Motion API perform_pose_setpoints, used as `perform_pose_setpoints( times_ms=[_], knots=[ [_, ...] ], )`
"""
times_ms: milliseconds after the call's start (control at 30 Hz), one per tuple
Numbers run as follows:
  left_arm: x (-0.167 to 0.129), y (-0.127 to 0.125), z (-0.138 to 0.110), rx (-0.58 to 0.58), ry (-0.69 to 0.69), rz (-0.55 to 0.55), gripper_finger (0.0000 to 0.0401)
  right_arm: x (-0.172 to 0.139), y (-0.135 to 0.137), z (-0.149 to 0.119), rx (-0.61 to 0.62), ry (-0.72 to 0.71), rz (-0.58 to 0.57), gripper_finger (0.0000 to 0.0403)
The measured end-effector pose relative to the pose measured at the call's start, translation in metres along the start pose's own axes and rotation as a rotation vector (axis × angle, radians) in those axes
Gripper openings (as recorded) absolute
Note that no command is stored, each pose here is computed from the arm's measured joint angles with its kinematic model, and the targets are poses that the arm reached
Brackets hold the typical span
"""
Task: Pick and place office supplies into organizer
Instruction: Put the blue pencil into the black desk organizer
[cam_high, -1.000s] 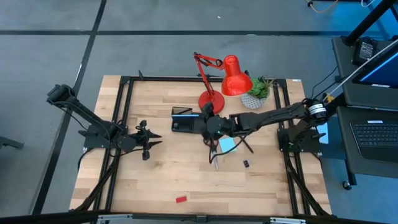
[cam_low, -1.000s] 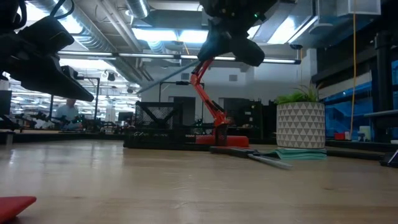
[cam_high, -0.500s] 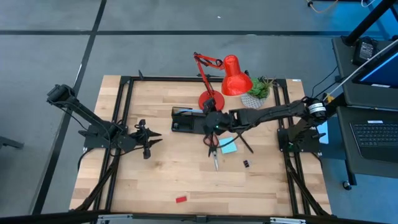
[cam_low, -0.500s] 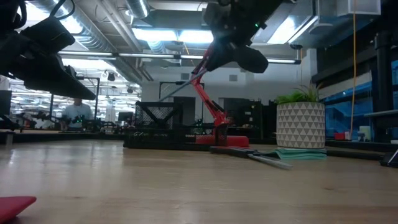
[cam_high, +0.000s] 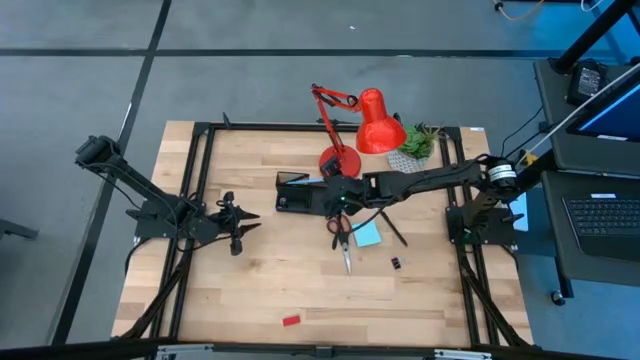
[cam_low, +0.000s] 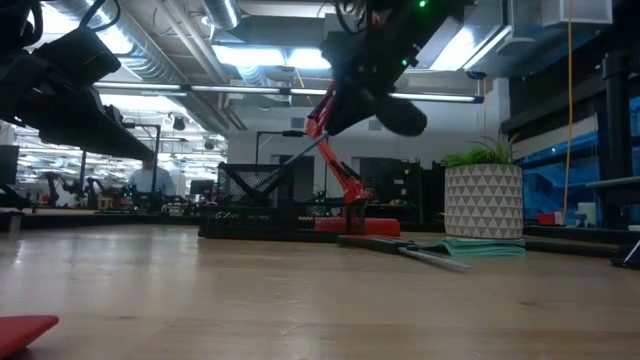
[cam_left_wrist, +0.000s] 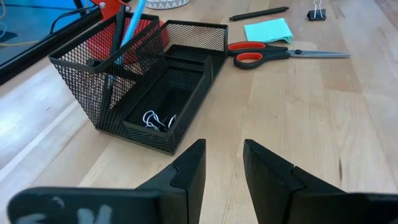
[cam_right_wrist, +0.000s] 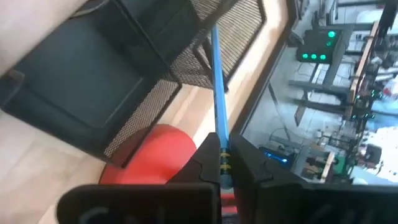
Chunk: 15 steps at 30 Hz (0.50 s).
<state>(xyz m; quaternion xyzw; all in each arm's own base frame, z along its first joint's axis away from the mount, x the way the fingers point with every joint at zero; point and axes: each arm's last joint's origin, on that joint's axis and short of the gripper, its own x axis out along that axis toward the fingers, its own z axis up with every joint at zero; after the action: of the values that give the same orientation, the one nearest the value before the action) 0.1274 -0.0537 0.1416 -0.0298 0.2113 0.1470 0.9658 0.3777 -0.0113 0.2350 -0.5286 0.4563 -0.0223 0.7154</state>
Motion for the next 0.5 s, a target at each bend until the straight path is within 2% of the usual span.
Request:
perform_pose_setpoints(
  times_ms=[333,500],
  knots=[
    [0.0,0.001,0.0,0.002,-0.01,0.023,0.0102,0.018,0.001,0.003,-0.137,-0.001,-0.033,0.0014],
    [0.0,0.001,0.0,0.002,-0.01,0.023,0.0102,0.02,-0.003,0.0,-0.294,0.002,-0.053,0.0019]
  ],
)
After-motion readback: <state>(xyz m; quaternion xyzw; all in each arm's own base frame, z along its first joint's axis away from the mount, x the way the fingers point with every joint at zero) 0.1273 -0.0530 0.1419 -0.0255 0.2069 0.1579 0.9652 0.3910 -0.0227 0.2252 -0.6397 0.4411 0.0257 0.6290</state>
